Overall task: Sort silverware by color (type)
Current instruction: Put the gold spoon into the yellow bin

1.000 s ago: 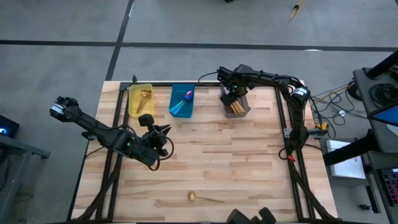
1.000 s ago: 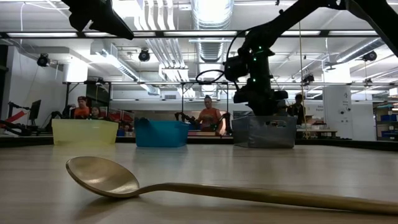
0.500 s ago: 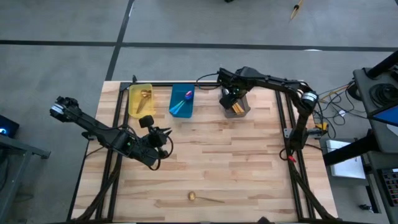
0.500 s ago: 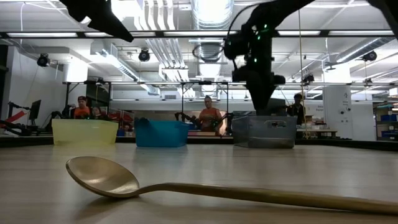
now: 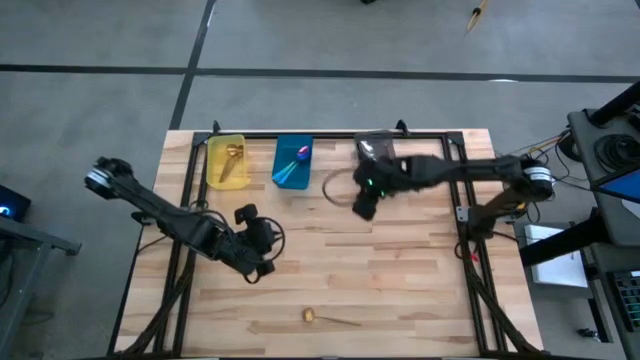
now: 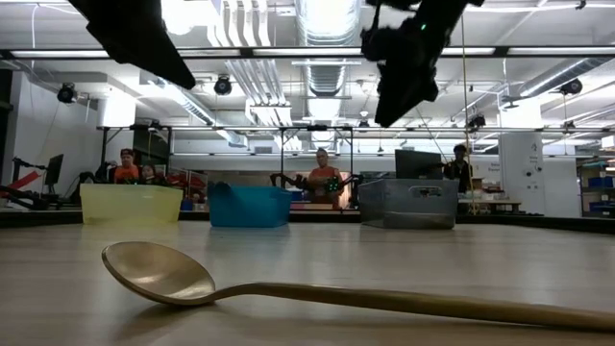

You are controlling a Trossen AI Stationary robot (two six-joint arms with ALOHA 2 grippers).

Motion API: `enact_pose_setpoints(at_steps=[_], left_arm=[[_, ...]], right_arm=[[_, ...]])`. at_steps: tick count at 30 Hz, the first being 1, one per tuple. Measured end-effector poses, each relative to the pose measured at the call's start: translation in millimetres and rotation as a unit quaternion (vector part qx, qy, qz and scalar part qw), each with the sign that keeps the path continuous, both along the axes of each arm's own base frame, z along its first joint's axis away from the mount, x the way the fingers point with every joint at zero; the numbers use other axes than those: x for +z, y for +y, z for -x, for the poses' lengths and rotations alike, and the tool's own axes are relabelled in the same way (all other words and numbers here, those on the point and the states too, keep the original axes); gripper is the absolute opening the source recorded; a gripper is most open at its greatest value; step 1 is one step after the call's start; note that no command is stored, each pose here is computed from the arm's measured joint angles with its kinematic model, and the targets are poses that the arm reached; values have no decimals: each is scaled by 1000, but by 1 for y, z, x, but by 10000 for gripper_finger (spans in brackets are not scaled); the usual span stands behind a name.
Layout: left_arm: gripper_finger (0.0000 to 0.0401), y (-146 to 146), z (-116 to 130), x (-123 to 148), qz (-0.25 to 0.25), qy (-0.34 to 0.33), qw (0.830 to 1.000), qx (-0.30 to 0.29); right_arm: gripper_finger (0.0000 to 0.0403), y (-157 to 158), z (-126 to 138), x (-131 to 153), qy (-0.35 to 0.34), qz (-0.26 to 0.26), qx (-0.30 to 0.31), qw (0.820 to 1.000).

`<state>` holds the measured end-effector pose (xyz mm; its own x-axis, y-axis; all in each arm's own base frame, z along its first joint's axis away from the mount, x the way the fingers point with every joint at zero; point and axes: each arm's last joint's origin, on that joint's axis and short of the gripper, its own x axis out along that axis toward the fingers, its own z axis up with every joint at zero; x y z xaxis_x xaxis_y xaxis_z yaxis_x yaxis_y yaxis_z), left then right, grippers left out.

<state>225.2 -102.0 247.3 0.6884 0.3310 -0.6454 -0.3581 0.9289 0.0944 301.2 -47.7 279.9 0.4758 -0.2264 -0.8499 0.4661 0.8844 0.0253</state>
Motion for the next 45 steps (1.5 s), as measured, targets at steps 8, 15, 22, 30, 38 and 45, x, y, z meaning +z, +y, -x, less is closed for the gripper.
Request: enact_pose_setpoints(at_steps=[8,15,22,30,38,45], left_arm=[[29,-26,-7,-13,19,4,999,-41],[29,-53,-14,-16,55,1,997,-53],[29,-81,-27,-24,30,16,995,-94],[29,-103,-51,-26,5,25,993,-116],[29,-136,-46,-8,22,-11,990,-137],[29,-168,-18,4,5,-64,987,-148]], right_arm=[[122,80,-1,-9,-58,-9,117,991],[116,140,-6,-15,-90,-31,190,977],[112,189,-16,-29,-134,-58,232,962],[112,236,-19,-72,-111,-80,254,957],[110,284,-20,-102,-118,-92,267,952],[110,324,-36,-108,-136,-66,281,948]])
